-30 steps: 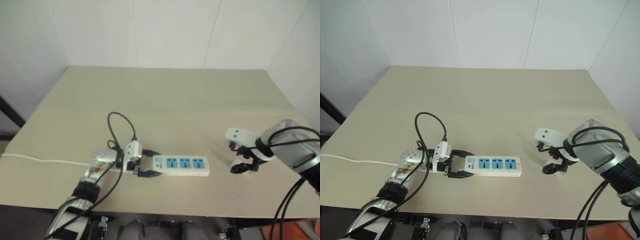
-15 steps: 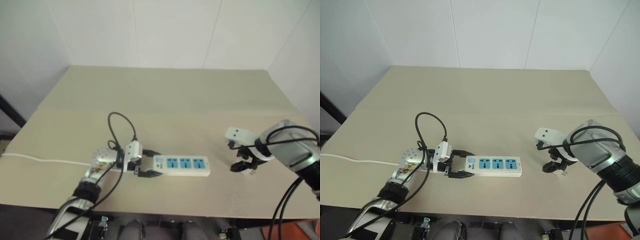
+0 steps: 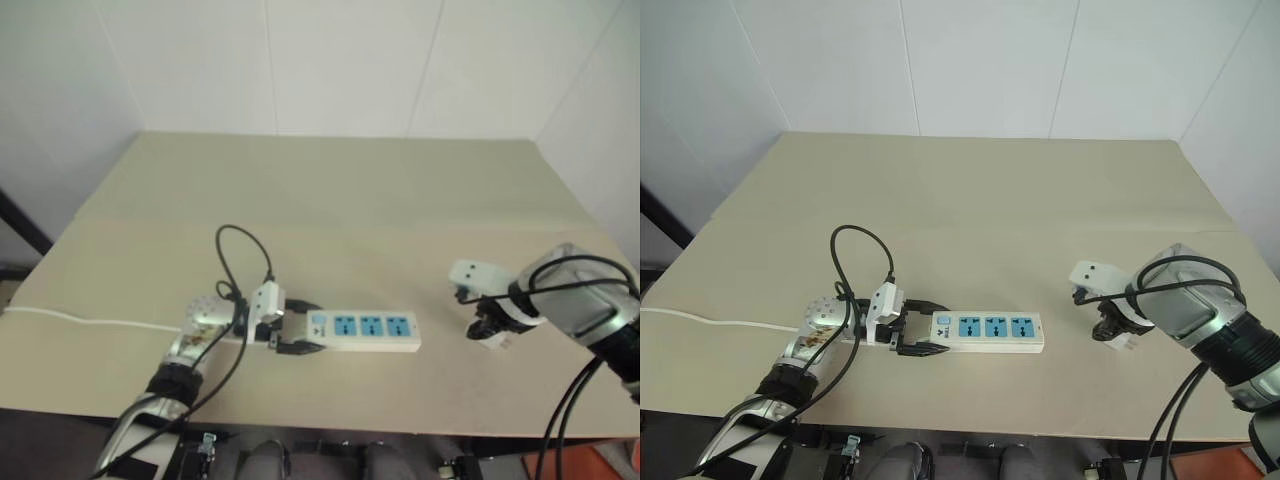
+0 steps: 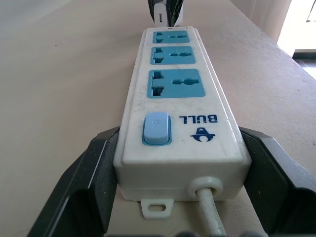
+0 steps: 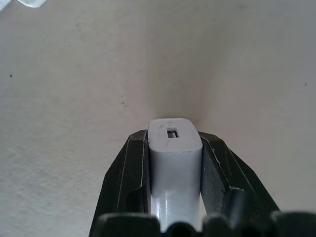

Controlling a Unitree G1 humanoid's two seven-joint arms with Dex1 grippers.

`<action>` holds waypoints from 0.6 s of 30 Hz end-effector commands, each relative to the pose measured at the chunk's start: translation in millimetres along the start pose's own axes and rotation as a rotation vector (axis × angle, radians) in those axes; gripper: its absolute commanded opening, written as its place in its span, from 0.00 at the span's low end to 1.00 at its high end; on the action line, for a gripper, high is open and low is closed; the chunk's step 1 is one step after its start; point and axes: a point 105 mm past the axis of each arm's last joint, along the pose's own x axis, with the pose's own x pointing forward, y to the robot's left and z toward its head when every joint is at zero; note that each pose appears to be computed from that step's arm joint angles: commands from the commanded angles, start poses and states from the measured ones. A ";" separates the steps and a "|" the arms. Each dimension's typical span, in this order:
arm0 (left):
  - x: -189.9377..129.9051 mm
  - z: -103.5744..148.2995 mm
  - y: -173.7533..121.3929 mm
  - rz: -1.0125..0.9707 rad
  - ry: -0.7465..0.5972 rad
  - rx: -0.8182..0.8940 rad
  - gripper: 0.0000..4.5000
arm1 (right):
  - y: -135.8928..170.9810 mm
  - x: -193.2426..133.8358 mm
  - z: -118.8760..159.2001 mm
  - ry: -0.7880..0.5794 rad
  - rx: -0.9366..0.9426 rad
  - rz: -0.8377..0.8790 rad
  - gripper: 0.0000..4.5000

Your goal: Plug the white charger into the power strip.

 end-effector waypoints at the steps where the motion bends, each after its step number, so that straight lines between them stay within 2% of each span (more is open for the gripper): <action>1: 2.8 -3.6 -2.1 -0.035 0.032 -0.016 0.72 | -8.2 -50.3 42.8 -0.233 -0.077 -0.071 0.24; 4: 2.7 -3.5 -1.6 -0.043 0.039 -0.013 0.72 | -1.3 -74.8 72.3 -0.467 -0.186 -0.060 0.24; 7: 2.8 -3.1 -0.7 -0.052 0.042 -0.002 0.72 | 3.9 -83.1 89.8 -0.706 -0.245 -0.040 0.24; 11: 2.6 -4.0 1.8 -0.064 0.060 0.025 0.72 | 23.1 -85.6 108.1 -1.078 -0.201 0.138 0.24; 14: 4.0 -4.8 3.3 -0.063 0.062 0.044 0.72 | 29.7 -80.5 119.5 -1.258 -0.143 0.201 0.24; 18: 4.6 -6.6 1.4 -0.075 0.062 0.045 0.72 | 37.5 -70.7 132.0 -1.421 -0.079 0.279 0.24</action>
